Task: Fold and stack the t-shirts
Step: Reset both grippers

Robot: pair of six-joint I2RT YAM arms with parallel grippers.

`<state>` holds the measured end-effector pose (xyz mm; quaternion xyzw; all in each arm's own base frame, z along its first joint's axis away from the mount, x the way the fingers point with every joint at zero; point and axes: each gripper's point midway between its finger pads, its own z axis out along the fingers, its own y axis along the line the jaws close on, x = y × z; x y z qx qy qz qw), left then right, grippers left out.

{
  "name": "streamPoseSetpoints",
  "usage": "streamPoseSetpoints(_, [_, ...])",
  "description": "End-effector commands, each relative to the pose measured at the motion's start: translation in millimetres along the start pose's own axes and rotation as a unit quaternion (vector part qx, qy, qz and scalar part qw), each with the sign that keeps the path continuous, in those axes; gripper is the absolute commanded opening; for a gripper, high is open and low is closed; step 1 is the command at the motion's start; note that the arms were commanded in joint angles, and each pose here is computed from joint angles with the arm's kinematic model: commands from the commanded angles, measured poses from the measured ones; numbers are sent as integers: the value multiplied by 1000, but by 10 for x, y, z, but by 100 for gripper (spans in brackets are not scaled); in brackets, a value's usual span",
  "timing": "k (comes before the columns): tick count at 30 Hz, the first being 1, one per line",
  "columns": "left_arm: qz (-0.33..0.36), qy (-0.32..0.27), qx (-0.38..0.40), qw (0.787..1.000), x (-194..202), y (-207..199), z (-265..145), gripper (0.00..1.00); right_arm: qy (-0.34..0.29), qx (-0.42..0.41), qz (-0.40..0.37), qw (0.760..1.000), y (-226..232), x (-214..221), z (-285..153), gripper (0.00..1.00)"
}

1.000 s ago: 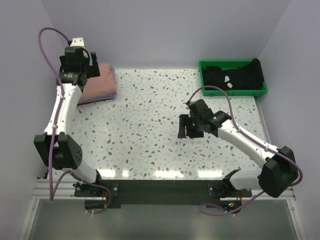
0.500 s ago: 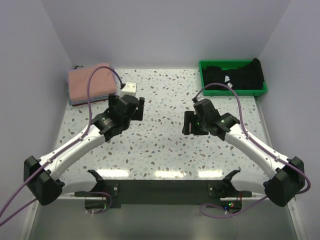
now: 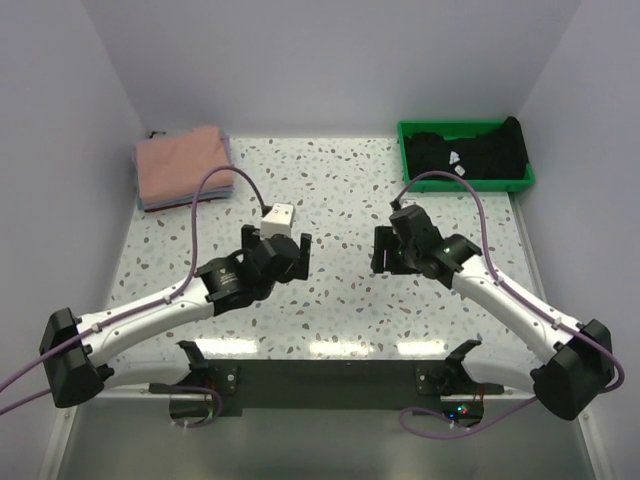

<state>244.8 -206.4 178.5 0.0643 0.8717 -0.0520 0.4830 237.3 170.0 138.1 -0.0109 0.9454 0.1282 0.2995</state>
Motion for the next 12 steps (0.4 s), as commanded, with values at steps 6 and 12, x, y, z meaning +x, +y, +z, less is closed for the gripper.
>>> streamPoseSetpoints(6, [-93,-46,42,994,-163,-104,-93,100,-41,11,7,999,-61,-107,-34,64])
streamPoseSetpoints(12, [-84,-48,28,995,-118,-19,-96,100,-38,14,10,999,-78,-75,-28,64])
